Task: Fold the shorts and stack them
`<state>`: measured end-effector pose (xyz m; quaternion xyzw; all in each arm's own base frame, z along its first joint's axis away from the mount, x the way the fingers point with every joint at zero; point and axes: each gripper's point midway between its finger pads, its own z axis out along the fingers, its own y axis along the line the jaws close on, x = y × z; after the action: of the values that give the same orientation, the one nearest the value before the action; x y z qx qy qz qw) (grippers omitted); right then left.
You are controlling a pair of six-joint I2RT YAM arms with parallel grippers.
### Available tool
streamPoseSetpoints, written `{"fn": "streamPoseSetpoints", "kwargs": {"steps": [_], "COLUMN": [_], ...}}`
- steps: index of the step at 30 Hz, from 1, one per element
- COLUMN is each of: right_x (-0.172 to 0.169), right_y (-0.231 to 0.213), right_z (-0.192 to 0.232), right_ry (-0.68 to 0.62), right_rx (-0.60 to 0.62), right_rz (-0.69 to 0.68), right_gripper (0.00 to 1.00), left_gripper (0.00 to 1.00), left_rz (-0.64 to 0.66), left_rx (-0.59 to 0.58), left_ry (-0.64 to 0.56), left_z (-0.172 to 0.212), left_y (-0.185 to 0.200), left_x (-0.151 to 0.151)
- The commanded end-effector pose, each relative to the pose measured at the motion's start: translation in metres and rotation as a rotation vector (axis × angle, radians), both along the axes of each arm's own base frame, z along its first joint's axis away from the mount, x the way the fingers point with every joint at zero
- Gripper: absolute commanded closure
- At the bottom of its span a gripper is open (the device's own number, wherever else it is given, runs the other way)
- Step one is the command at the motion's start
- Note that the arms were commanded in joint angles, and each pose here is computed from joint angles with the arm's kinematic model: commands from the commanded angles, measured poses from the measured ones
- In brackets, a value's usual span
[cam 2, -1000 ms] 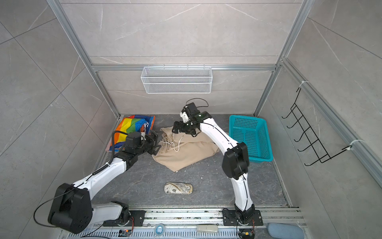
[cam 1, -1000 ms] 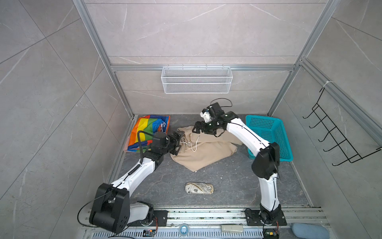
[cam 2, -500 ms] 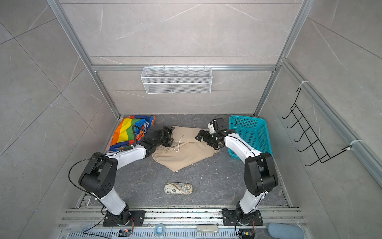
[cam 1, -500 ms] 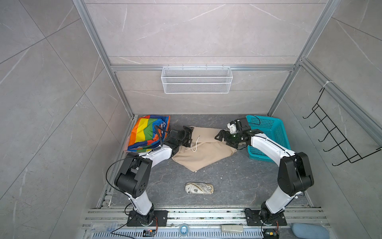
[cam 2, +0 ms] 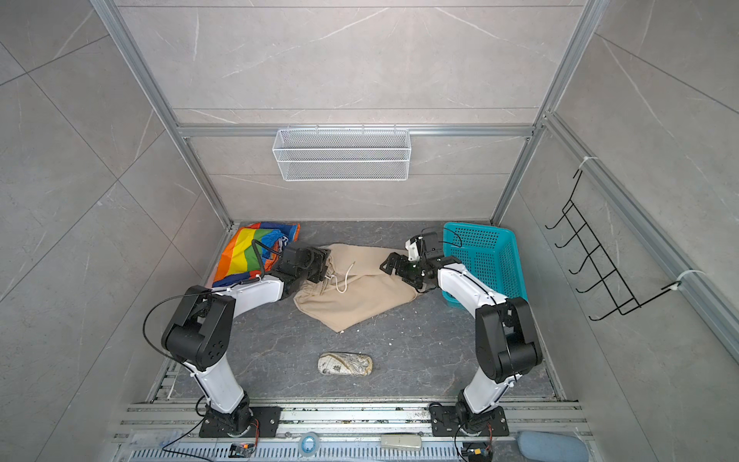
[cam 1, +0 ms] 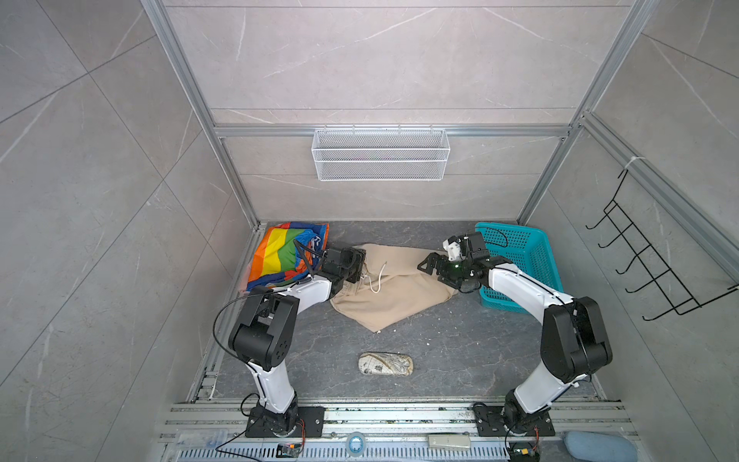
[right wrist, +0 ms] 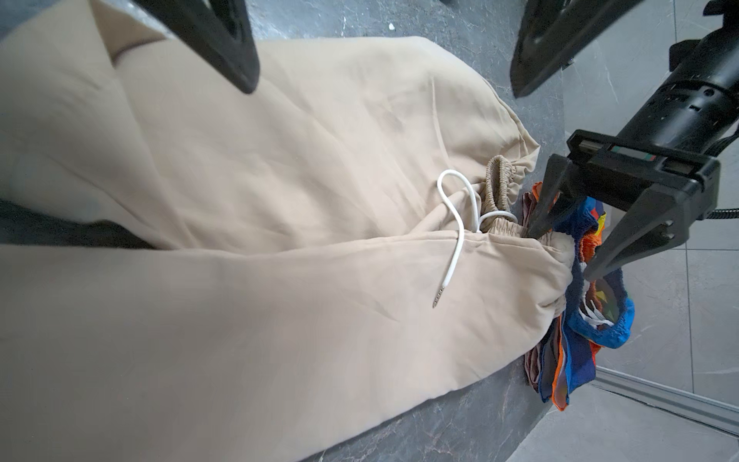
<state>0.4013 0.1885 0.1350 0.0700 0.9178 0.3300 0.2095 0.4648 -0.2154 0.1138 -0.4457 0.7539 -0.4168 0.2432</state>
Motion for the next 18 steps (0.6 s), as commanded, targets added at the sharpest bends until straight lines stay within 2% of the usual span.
{"fn": "streamPoseSetpoints", "kwargs": {"steps": [1,4,7,14,18], "right_x": [0.000,-0.001,-0.001,0.001,0.002], "right_y": [-0.003,-0.006,-0.015,-0.064,-0.069], "right_z": [0.012,0.011,0.013,0.004,-0.010], "right_ry": [-0.035,-0.034,-0.036,0.013,0.052], "right_rx": [0.016,0.005,-0.013,-0.079,-0.073], "right_rz": [-0.010,-0.021,-0.058,-0.251,-0.295], "right_gripper": [0.01,0.01,0.01,0.01,0.01], "left_gripper": [0.49,0.69,1.00,1.00,1.00], "left_rz": [-0.024,-0.024,-0.045,-0.162,-0.250], "left_rx": [-0.010,-0.013,-0.017,0.047,0.055], "left_ry": [-0.064,-0.091,-0.137,-0.223,-0.256], "left_z": [0.014,0.017,0.028,0.082,0.106], "left_y": [-0.008,-0.006,-0.002,0.024,0.030], "left_x": [0.016,0.020,0.023,0.020,0.016]}}
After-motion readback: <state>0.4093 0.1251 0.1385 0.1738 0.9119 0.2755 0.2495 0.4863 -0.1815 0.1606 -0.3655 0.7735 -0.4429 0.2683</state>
